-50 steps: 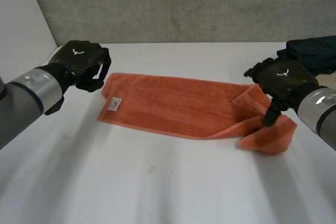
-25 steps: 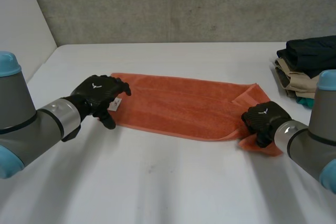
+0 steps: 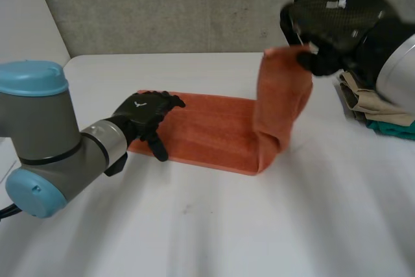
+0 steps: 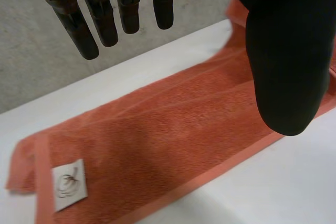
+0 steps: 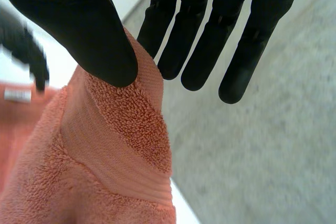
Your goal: Fold the laundry.
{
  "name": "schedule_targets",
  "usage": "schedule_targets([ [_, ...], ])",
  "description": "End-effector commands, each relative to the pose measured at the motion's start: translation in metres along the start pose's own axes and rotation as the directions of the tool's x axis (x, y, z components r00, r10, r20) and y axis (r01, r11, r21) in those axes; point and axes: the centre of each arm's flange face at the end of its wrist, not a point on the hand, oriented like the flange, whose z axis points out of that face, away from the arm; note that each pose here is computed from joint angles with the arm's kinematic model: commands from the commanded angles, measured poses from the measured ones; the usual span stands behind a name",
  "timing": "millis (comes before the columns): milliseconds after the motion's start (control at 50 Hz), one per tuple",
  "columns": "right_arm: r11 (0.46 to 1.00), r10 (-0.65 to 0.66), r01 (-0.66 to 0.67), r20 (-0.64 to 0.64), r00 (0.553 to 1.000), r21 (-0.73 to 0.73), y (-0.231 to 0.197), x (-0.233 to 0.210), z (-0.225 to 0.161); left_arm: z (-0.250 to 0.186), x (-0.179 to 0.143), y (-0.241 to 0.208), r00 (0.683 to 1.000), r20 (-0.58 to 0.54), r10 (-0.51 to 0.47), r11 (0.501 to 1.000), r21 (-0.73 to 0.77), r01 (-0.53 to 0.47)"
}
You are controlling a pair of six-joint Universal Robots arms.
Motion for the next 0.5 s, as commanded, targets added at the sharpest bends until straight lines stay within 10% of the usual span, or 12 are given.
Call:
schedule_targets([
  [20,0.986,0.033,-0.037,0.029,0.999,0.162,-0.051,0.009,-0.015,0.007,0.018,0.008,0.999,-0.042,-0.014,0.999,-0.029,0.013],
  [500,0.897,0.206,-0.120,-0.161,0.965,0.426,-0.100,0.063,-0.030,0.036,0.037,0.039,1.000,0.027,-0.004,0.998,-0.065,0.006],
])
